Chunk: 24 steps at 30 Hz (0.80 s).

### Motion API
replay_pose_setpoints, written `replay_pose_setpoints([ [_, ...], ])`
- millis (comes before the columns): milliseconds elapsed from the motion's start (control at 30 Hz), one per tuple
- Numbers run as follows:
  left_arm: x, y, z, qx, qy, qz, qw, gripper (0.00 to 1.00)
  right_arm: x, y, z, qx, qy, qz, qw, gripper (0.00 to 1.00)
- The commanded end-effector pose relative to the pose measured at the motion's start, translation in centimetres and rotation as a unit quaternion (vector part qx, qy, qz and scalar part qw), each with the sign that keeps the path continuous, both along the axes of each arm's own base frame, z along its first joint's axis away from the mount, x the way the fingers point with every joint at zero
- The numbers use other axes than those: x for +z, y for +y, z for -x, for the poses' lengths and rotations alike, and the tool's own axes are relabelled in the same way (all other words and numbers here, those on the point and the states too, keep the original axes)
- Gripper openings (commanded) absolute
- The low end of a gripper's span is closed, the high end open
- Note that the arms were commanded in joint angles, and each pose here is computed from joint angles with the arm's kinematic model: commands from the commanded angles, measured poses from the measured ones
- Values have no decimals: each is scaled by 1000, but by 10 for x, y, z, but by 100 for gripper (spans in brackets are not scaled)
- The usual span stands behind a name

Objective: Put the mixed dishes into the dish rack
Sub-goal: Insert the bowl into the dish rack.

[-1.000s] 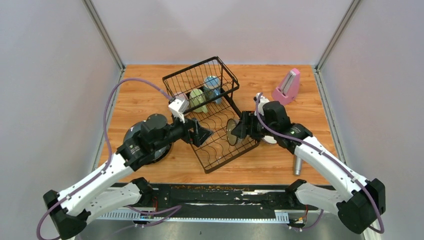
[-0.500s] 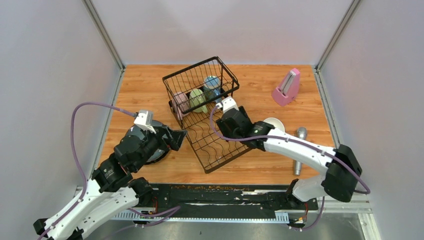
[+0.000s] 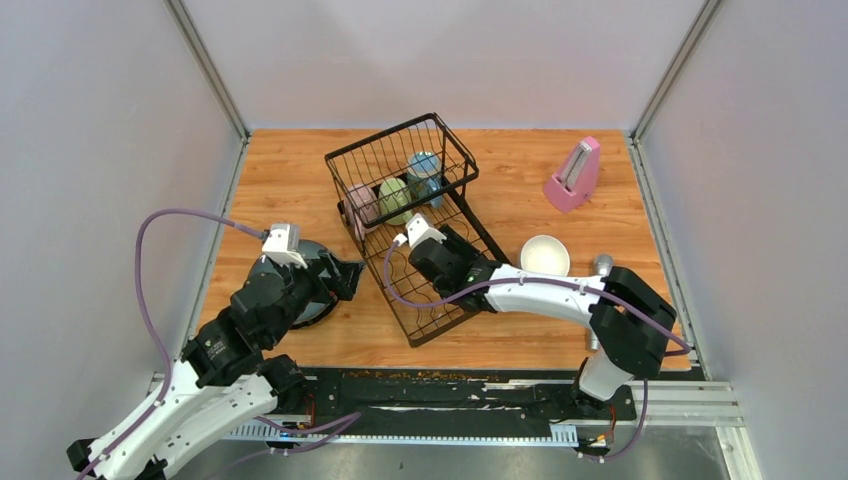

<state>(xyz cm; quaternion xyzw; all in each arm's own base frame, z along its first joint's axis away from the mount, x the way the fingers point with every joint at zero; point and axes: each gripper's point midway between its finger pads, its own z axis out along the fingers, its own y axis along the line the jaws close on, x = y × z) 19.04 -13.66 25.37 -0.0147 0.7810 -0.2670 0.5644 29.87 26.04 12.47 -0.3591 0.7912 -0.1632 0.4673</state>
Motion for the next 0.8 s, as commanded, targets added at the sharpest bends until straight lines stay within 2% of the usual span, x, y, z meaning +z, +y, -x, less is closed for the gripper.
replay_pose_setpoints([
  [0,5,7,-1,20,-5,11,1000,100,7,10,-6,6,-30,-6,1000,48],
  [133,6,6,-1,16,-7,9,1000,100,7,20,8,22,-4,-41,999,48],
  [267,8,0,-1,3,-11,10,1000,100,24,44,31,64,55,-134,987,49],
  [433,3,-10,-5,-7,0,9,1000,100,14,63,59,98,132,-176,971,59],
  [633,2,-16,-6,-14,2,13,1000,100,51,57,69,82,127,-238,959,66],
  [767,2,-17,-6,-16,3,12,1000,100,76,17,53,7,83,-294,952,75],
])
